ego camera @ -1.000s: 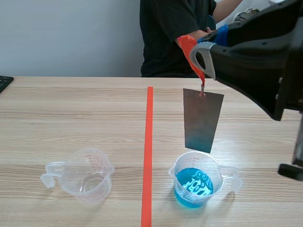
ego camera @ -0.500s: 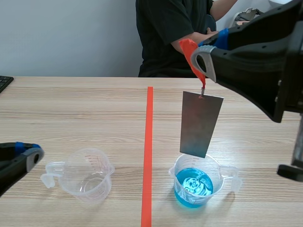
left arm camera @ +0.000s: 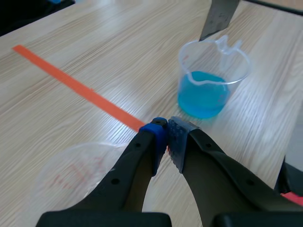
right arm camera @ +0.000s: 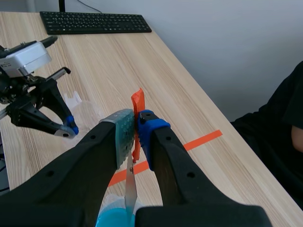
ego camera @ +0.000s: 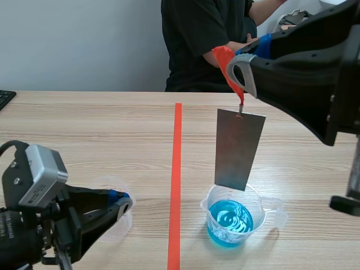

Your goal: Do the redox reaction experiment.

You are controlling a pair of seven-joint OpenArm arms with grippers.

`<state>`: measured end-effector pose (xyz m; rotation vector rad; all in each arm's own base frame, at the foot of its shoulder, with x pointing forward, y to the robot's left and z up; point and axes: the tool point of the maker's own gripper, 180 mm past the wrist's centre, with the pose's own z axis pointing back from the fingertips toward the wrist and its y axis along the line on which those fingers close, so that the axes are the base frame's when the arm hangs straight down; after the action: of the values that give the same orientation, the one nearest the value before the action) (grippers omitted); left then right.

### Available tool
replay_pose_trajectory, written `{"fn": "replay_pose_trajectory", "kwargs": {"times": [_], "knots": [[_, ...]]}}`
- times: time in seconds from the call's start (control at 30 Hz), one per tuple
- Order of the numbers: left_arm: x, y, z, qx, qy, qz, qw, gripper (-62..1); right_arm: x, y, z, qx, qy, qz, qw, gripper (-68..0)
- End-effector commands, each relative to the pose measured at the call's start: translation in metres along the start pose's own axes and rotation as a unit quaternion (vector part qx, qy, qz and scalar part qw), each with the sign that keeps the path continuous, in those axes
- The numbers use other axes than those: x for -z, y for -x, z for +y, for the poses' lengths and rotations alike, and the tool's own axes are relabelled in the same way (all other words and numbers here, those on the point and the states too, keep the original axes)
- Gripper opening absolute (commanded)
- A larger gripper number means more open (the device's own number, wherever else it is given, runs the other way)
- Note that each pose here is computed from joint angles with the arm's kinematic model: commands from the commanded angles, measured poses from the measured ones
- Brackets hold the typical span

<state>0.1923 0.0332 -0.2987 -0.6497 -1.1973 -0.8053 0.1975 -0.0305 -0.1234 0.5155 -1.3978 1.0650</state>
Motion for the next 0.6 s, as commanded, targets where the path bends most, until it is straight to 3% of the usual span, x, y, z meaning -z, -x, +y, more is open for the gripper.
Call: {"fn": "replay_pose_trajectory", "kwargs": {"times": [0.0,0.23,0.57], "knots": [[0.007,-0.014,-0.006,0.005,0.007,-0.024,0.9997,-56.6,-0.001,-0.007,-0.001,-0.002,-0.001,-0.014,0.9999,-66.0],[0.034,-0.027,-0.034,-0.014,0.04,-0.056,0.9975,-56.6,-0.001,-0.008,0.0,0.001,-0.002,-0.017,0.9998,-66.0],[0.053,-0.026,-0.031,-0.034,0.037,-0.066,0.9965,-56.6,-0.001,-0.009,0.0,0.003,-0.003,-0.019,0.9998,-66.0]]}}
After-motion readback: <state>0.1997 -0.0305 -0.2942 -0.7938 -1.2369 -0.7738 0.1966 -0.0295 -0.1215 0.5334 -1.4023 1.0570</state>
